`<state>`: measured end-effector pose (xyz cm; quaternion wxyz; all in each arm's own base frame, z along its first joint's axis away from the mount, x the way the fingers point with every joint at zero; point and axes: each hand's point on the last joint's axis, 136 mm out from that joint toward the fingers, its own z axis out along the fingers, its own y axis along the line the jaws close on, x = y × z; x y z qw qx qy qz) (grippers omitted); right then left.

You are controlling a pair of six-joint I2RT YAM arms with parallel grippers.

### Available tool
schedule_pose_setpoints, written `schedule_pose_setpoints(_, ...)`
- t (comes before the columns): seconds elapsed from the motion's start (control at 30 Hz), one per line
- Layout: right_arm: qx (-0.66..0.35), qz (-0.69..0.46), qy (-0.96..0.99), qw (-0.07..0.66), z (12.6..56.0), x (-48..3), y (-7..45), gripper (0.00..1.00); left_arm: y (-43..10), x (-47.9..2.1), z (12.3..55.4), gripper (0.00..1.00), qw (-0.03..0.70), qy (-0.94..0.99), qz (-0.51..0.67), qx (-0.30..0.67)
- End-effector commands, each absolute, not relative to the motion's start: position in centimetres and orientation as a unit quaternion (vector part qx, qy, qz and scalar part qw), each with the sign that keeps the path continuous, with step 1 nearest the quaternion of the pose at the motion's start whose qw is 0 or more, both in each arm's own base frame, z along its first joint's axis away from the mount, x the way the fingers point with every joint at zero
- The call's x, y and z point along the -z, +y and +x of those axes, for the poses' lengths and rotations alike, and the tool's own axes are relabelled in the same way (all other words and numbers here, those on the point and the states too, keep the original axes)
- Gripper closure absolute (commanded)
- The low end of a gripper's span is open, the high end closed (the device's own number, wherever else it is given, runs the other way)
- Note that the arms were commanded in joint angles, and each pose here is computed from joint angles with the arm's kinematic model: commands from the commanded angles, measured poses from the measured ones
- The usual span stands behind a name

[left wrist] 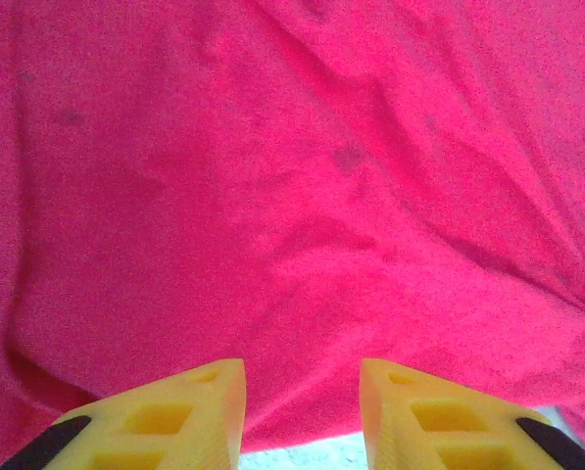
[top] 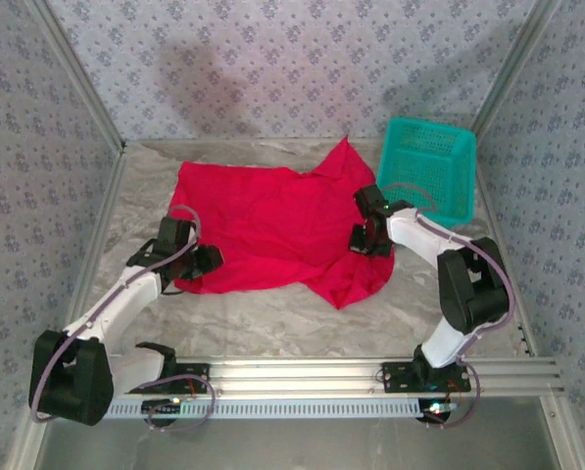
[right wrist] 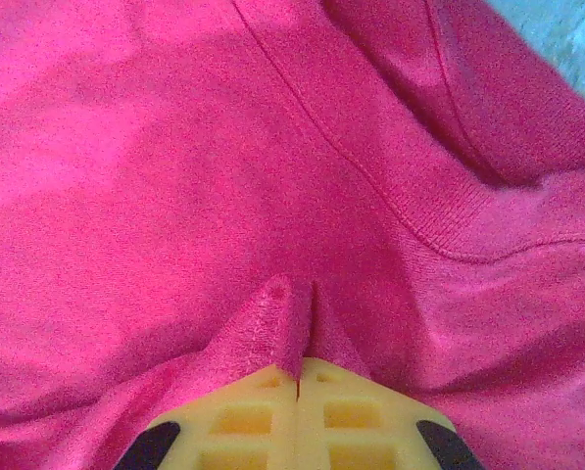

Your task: Fold the inside-out t-shirt

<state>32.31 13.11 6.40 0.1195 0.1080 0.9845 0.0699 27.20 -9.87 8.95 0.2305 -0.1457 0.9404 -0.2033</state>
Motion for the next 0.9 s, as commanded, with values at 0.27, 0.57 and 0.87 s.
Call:
schedule_pose_setpoints(0.27,-0.117,0.085,0.971,0.191,28.9,-18.7,10.6,0.96,-5.3,-4.1,28.4,0.68,0.184,0.919,-0.272,0.22)
schedule_pose_setpoints(0.57,-0.101,0.092,0.979,0.15,31.3,-12.9,10.3,0.67,-5.3,-5.6,28.1,0.7,0.199,0.916,-0.267,0.223)
schedule_pose_setpoints(0.87,-0.132,0.047,0.982,0.128,26.4,-9.4,14.8,0.68,-5.8,-7.0,28.0,0.71,0.211,0.91,-0.262,0.242)
